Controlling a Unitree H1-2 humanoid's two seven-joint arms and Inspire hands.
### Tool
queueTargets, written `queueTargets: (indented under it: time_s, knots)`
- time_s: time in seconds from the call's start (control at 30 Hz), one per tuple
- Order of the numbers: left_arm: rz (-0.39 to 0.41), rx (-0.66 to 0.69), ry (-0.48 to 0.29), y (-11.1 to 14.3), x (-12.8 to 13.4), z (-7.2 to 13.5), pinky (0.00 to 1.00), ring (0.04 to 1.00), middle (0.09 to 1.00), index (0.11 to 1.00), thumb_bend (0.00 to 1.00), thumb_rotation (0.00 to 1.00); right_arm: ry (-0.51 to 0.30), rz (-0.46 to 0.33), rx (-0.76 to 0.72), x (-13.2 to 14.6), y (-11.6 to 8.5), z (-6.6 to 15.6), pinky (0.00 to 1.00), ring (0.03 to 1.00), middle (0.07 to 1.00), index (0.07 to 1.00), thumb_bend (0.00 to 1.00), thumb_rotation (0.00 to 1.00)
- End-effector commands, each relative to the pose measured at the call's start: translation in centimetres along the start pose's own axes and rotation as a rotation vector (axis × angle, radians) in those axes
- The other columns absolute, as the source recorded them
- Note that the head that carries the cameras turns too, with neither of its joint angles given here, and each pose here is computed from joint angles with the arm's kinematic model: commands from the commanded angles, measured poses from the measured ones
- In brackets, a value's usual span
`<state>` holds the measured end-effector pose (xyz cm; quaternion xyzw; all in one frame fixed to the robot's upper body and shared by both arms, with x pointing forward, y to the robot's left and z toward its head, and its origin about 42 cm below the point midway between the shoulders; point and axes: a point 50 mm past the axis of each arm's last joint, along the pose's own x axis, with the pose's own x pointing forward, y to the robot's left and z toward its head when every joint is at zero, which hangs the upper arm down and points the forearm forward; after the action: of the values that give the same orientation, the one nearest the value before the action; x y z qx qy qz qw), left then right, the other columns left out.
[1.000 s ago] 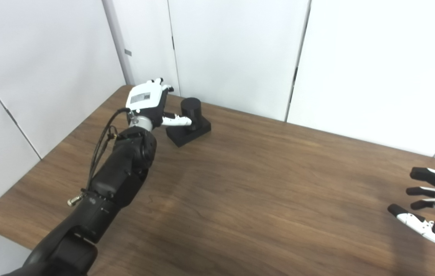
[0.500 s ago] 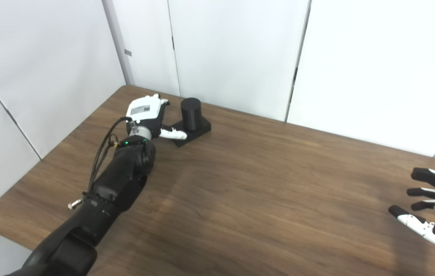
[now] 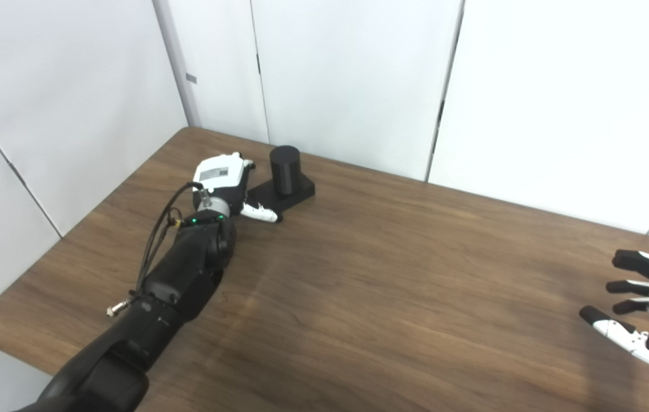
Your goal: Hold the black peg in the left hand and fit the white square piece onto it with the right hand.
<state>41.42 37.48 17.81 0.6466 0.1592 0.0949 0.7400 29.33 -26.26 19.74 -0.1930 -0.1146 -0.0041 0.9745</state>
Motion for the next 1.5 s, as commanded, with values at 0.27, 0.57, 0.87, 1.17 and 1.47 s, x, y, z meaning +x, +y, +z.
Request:
queueTargets:
  time_s: [0.27,0.57,0.87,1.17,1.47]
  knots:
    - [0.029,0.023,-0.037,1.5,0.9,0.4,0.97,1.0,1.0,0.858,1.0,0.52,-0.068,-0.025,-0.014,0.4,-0.6,1.9,0.47,0.619,0.74,0.717,0.54,0.0]
    - [0.023,0.033,-0.052,1.2,0.9,0.5,0.97,1.0,1.0,0.798,1.0,0.49,-0.068,-0.025,-0.021,0.3,-0.6,2.0,0.47,0.614,0.737,0.712,0.54,0.0]
    - [-0.002,0.014,-0.036,0.3,1.5,-0.1,0.94,1.0,0.997,0.769,0.95,0.49,-0.066,-0.029,-0.021,0.0,-0.7,2.2,0.47,0.611,0.734,0.703,0.52,0.0]
    - [-0.046,0.002,-0.048,-1.0,2.2,0.0,0.92,1.0,0.922,0.64,0.81,0.42,-0.053,-0.03,-0.014,-0.3,-0.6,2.3,0.48,0.626,0.747,0.717,0.48,0.0]
    - [-0.118,0.008,-0.16,-2.2,2.1,0.4,0.84,0.94,0.888,0.537,0.79,0.2,-0.047,-0.033,-0.012,-0.1,-0.5,2.3,0.48,0.626,0.758,0.723,0.43,0.0]
